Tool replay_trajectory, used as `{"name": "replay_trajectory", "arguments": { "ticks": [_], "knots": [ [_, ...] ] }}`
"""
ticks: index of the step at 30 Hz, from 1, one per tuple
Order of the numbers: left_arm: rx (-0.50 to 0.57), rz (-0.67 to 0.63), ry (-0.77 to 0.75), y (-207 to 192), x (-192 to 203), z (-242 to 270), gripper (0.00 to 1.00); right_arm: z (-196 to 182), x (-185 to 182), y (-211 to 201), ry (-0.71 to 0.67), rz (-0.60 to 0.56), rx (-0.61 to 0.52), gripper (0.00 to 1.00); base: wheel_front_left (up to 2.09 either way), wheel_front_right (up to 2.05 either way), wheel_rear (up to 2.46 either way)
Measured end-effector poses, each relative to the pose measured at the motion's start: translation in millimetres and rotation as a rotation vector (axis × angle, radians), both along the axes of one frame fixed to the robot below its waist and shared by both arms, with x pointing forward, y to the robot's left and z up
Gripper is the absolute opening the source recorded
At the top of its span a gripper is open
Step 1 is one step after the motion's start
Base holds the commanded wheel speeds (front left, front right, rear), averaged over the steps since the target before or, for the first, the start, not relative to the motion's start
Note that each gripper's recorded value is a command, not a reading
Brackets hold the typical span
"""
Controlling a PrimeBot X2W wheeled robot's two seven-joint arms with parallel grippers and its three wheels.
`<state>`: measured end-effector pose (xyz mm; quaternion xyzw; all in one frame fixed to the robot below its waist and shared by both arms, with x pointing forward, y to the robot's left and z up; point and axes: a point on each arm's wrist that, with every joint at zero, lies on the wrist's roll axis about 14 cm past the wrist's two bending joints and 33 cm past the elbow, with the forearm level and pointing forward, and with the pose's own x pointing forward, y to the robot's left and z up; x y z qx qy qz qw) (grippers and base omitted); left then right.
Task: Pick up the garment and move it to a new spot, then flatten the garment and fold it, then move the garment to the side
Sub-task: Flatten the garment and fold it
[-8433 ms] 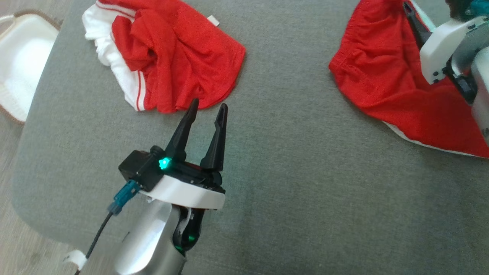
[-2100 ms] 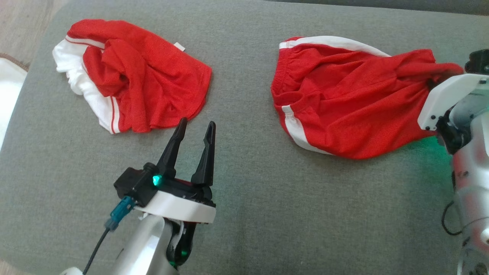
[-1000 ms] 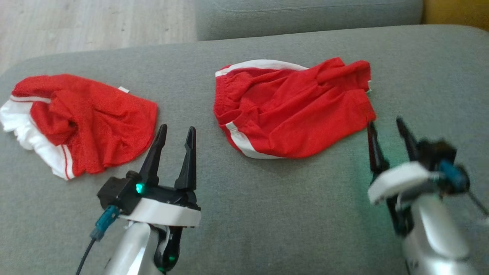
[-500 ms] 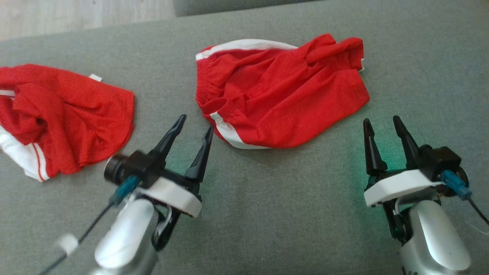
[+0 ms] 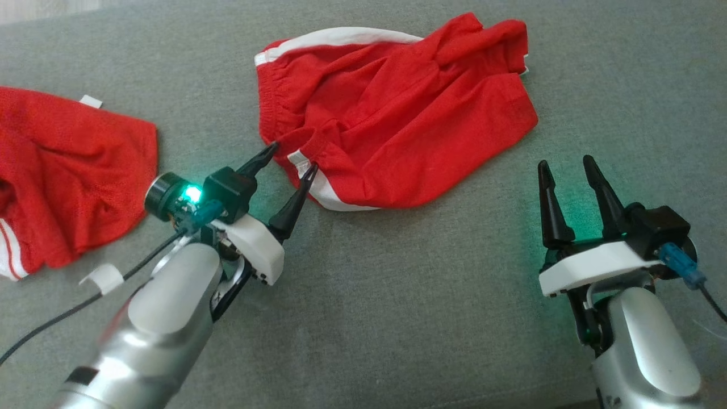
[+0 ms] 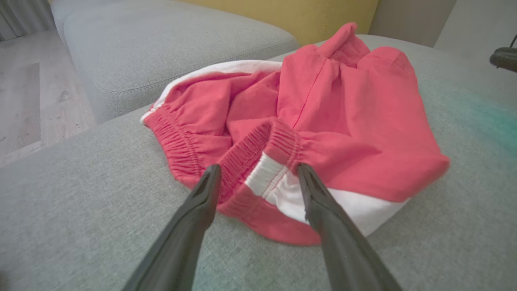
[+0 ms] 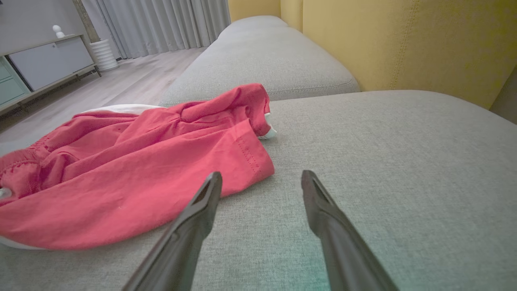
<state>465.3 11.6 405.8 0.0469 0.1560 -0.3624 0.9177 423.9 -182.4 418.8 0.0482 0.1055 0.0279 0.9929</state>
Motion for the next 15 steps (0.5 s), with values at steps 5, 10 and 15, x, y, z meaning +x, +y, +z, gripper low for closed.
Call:
{"name": "replay_trajectory", "arguments": {
  "ticks": [5, 10, 15],
  "knots": [
    [0.014, -0.017, 0.014, -1.9, 2.0, -7.7, 1.00, -1.1, -0.5, -2.9, 0.003, -0.008, -0.002, 1.00, 0.00, 0.00, 0.00],
    [0.016, -0.021, 0.034, -0.7, -1.8, -13.4, 0.27, -0.1, 0.9, -1.8, -0.001, -0.005, 0.000, 1.00, 0.00, 0.00, 0.00],
    [-0.014, -0.023, 0.033, -2.6, -4.4, -9.9, 0.00, -0.3, 2.2, 0.9, 0.001, 0.003, -0.001, 1.00, 0.00, 0.00, 0.00]
  ]
}}
